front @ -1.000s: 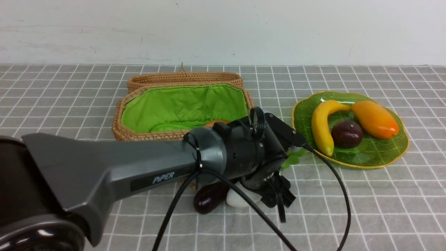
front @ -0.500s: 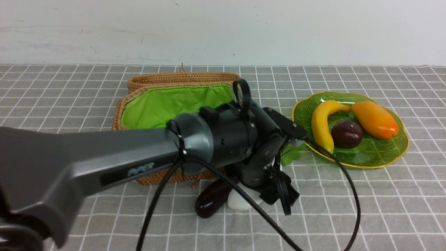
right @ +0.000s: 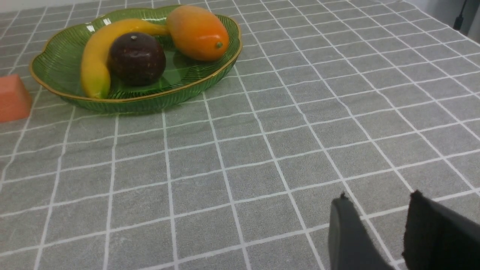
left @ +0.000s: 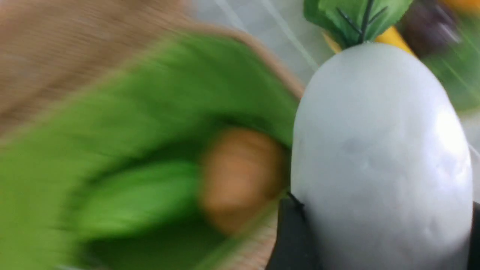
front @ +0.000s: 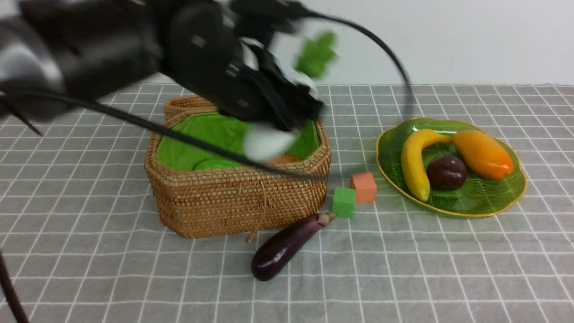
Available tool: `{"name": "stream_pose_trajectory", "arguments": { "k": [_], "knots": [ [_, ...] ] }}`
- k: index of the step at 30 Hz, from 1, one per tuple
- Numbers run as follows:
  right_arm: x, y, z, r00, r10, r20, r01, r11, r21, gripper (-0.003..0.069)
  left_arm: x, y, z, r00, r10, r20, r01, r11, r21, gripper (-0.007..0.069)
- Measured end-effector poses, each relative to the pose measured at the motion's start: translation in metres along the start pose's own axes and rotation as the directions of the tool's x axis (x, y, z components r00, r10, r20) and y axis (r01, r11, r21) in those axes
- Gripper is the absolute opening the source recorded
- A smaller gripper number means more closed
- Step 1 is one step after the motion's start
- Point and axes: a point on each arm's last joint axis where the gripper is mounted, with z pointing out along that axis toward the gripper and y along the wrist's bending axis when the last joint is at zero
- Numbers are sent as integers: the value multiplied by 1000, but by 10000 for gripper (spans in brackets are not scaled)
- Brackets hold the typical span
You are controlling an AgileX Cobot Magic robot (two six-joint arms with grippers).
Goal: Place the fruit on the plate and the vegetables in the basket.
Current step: Take a daikon with your left arm and place it on the basket on the left.
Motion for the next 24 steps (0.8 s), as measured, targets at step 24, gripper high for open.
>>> {"name": "stream_pose_trajectory", "arguments": {
  "k": [24],
  "knots": [
    [0, 0, 0, 1000, 0, 0, 0, 1000, 0, 237, 33, 8, 21, 932, 180, -315, -229, 965, -125, 657]
  ]
}}
